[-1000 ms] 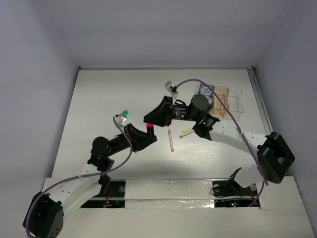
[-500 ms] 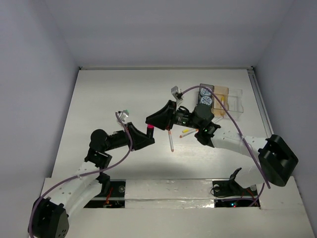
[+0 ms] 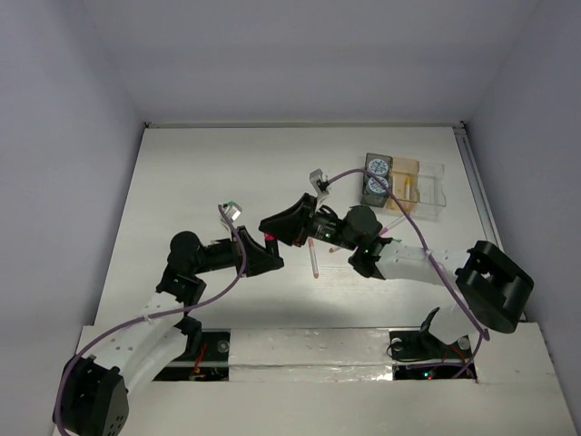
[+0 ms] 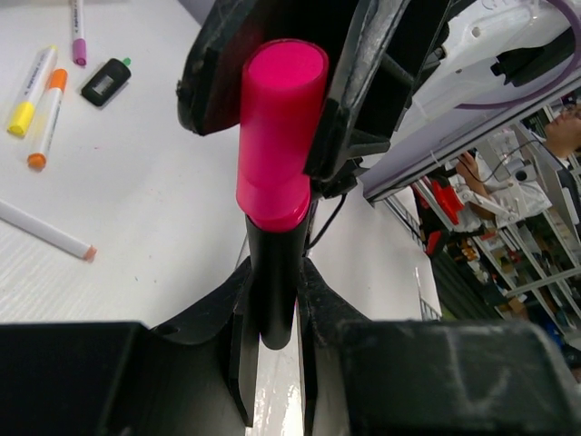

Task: Sort the stationery into containers
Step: Close the pen cap on the pen.

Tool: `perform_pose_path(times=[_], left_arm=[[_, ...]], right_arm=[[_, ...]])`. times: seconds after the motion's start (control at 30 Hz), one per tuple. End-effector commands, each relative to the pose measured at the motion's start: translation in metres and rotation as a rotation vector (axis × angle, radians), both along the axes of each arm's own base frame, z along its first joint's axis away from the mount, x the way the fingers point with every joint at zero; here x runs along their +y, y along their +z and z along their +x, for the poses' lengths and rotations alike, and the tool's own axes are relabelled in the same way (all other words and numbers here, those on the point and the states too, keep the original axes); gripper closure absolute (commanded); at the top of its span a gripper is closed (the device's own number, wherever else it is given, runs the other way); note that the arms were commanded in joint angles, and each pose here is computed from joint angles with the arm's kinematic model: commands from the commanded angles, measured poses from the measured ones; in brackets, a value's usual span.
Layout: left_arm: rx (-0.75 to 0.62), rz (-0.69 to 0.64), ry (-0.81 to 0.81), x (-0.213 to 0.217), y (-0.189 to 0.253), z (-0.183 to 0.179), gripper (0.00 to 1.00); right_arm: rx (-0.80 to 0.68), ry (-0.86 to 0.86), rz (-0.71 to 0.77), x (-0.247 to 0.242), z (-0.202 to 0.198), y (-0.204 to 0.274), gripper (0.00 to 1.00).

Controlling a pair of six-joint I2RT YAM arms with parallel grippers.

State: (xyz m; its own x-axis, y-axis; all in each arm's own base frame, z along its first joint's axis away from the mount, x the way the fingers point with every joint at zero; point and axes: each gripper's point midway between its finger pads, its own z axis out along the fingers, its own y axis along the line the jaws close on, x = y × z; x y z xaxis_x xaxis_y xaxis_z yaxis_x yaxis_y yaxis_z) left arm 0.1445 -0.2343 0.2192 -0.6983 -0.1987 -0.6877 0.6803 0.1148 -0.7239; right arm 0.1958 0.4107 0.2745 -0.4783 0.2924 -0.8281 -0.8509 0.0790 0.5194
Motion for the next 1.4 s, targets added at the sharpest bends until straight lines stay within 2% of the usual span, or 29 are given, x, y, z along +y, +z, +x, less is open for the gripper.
perform_pose_path(times=[0.0,0.07,0.17,0.3,0.8,1.07,1.27,1.33,1.37], left_arm=[[-0.482,-0.301,0.352,0.037,0.166,0.041,1.00],[-0.526,-0.282,0.381,0.043,0.176,0.039,1.00],[-0.522,-0.240,0.423,0.050,0.172,0.044,1.00],[-0.501,-0.269,0.385,0.046,0.170,0.045,1.00],[-0.507,-0.312,0.408,0.044,0.181,0.065,1.00],[-0.544,-0.237,0.510,0.061,0.189,0.075,1.00],[-0.547,-0.229,0.506,0.059,0.198,0.082,1.00],[-0.550,-0.209,0.514,0.059,0.199,0.084,1.00],[-0.560,-0.207,0.516,0.059,0.202,0.084,1.00]], right_arm=[[0.287,0.416,-0.428,-0.020,-0.122,-0.146,1.00],[0.319,0.402,-0.456,-0.031,-0.127,-0.157,1.00],[0.353,0.404,-0.484,-0.040,-0.133,-0.167,1.00],[0.393,0.459,-0.498,-0.037,-0.142,-0.173,1.00],[0.436,0.559,-0.560,-0.032,-0.183,-0.194,1.00],[0.483,0.559,-0.644,-0.058,-0.200,-0.218,1.00],[0.442,0.673,-0.716,-0.047,-0.231,-0.226,1.00],[0.475,0.679,-0.709,-0.055,-0.235,-0.226,1.00],[0.462,0.706,-0.646,-0.051,-0.238,-0.214,1.00]])
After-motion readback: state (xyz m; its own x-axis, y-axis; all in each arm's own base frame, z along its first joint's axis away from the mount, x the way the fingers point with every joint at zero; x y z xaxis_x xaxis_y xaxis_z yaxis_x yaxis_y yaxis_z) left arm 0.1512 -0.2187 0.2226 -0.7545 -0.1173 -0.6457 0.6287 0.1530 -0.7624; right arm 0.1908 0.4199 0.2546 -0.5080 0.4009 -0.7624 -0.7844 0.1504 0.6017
